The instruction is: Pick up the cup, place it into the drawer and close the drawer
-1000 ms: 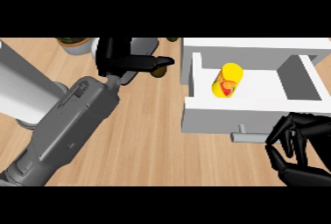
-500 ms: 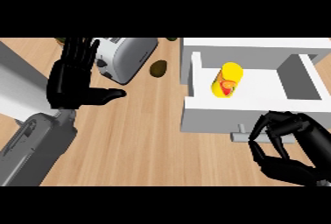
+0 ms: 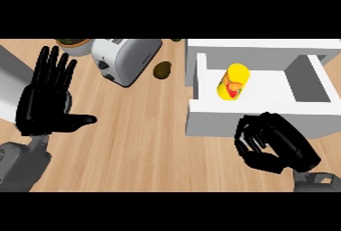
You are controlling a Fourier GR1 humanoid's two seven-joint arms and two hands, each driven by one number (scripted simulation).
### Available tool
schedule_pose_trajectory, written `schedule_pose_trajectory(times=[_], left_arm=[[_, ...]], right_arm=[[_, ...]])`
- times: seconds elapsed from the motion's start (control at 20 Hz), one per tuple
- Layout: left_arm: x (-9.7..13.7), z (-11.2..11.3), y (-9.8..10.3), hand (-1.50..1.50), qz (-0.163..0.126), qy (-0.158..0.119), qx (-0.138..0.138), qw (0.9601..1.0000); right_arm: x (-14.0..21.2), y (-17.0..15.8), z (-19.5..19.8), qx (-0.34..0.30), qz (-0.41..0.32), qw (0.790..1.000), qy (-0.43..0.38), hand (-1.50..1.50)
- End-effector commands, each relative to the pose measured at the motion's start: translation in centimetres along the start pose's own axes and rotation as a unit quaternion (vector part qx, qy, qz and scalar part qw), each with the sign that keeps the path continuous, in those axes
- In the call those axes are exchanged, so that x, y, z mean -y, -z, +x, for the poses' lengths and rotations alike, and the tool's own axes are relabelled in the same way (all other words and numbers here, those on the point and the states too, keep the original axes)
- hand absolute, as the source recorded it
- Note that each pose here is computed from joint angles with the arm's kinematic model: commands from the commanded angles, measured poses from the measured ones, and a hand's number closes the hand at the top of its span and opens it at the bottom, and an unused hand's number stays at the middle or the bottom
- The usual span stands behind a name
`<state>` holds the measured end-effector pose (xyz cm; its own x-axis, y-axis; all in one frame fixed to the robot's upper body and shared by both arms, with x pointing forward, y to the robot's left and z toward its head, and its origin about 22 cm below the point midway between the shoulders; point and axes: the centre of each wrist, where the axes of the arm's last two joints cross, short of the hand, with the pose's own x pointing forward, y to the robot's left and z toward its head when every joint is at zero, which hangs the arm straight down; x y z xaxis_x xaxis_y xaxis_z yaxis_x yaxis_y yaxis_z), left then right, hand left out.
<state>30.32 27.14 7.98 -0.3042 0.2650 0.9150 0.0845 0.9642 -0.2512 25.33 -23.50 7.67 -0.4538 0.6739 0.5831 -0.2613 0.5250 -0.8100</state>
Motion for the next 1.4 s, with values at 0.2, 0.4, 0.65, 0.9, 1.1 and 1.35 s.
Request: schedule_pose_trajectory(times=[0.2, 0.4, 0.65, 0.9, 1.1, 1.35], left_arm=[[-4.8, -0.9, -2.8, -1.50, 0.001, 0.014, 0.006, 0.9999], [-4.4, 0.4, -4.3, -1.50, -0.004, 0.004, -0.007, 1.0000], [-7.6, -0.2, -3.8, -1.50, 0.005, -0.007, -0.002, 1.0000], [-7.8, -0.4, -5.8, -1.50, 0.000, -0.003, -0.003, 1.0000], [-8.7, 0.1, -4.0, -1.50, 0.004, -0.010, 0.007, 0.9999], [-8.1, 0.0, -4.9, -1.50, -0.014, -0.016, 0.006, 0.9998]], right_arm=[[-5.0, 4.2, -4.5, -0.034, 0.030, 0.998, -0.043, -1.50], [-6.2, 6.2, -5.4, -0.058, 0.064, 0.993, -0.078, -1.50], [-5.6, 7.2, -9.2, -0.058, 0.056, 0.995, -0.057, -1.50], [-3.7, 9.7, -10.9, -0.062, 0.053, 0.996, -0.033, -1.50], [-3.2, 11.3, -11.7, -0.068, 0.060, 0.996, -0.009, -1.50], [0.0, 11.2, -13.6, -0.088, 0.069, 0.993, -0.028, -1.50]])
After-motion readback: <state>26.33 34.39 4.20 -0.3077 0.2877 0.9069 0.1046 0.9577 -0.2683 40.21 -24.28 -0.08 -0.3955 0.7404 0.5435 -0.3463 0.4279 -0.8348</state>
